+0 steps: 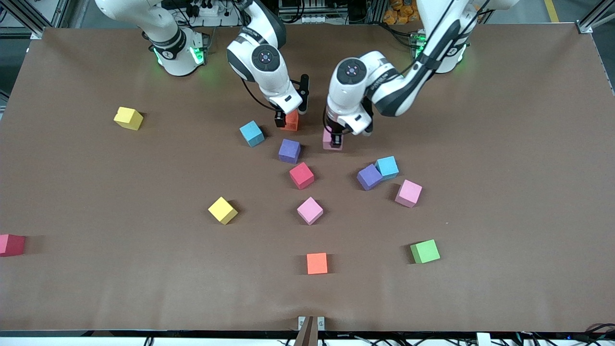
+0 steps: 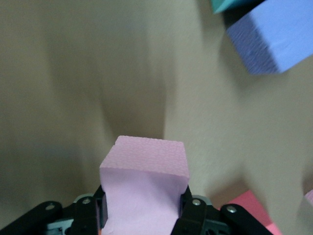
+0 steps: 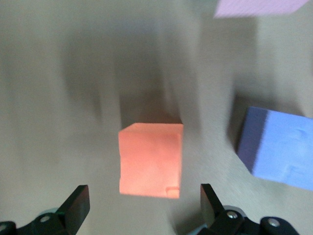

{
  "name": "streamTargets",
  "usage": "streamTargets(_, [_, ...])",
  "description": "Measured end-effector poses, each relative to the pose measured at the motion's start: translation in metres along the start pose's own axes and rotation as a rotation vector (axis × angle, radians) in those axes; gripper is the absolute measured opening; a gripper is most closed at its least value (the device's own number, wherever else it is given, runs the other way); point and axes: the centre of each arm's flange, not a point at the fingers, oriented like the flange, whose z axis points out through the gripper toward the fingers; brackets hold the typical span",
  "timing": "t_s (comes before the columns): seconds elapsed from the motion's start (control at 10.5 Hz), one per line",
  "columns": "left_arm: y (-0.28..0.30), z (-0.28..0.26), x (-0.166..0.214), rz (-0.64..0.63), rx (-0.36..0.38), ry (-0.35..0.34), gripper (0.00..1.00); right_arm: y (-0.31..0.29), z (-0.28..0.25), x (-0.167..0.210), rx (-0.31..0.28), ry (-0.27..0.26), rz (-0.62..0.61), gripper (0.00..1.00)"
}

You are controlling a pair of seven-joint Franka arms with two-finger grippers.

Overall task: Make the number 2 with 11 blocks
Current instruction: 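Set the orange cube down with the right gripper while the left sets pink beside, then grasp the cyan cube with the right gripper while the left gripper reaches the blue cube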

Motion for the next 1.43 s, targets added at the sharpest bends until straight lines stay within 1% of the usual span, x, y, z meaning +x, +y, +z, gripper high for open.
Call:
streamTargets(0.19, [-0.01,0.004,-0.012,-0.042,0.005,-0.01,0.55,0.015,-0.024,-0.011,0.013,-0.017,0.004,1.0])
streamTargets(0.29, [-0.015,0.008,-0.018,-0.047,0.012,-0.011,0.55,0.023,-0.035,-0.02,0.029,-0.034,0.025,1.0])
streamTargets(0.38, [-0.026,0.015,-0.026,-0.045,0.023,-0.009,0.55,0.035,-0.048,-0.032,0.047,-0.052,0.054,1.0])
streamTargets(0.57, [-0.043,0.023,-0.041,-0.058,0.037,-0.012,0.55,0.075,-0.084,-0.066,0.058,-0.058,0.145,1.0])
streamTargets(0.67, [-0.047,0.024,-0.047,-0.061,0.039,-0.017,0.55,0.096,-0.099,-0.084,0.055,-0.051,0.183,1.0])
streamTargets(0.76, [-0.049,0.024,-0.054,-0.055,0.04,-0.023,0.55,0.114,-0.109,-0.101,0.038,-0.05,0.2,1.0])
streamTargets(0.86, [-0.053,0.026,-0.059,-0.051,0.044,-0.025,0.55,0.122,-0.112,-0.109,0.013,-0.07,0.191,1.0])
streamTargets(0.95, [-0.058,0.029,-0.063,-0.044,0.049,-0.024,0.55,0.124,-0.112,-0.112,-0.013,-0.099,0.172,1.0])
streamTargets(1.05, [-0.064,0.033,-0.067,-0.036,0.056,-0.022,0.55,0.124,-0.112,-0.112,-0.025,-0.117,0.158,1.0])
streamTargets(1.43, [-0.071,0.047,-0.074,-0.029,0.078,-0.021,0.55,0.122,-0.106,-0.112,-0.011,-0.145,0.146,1.0])
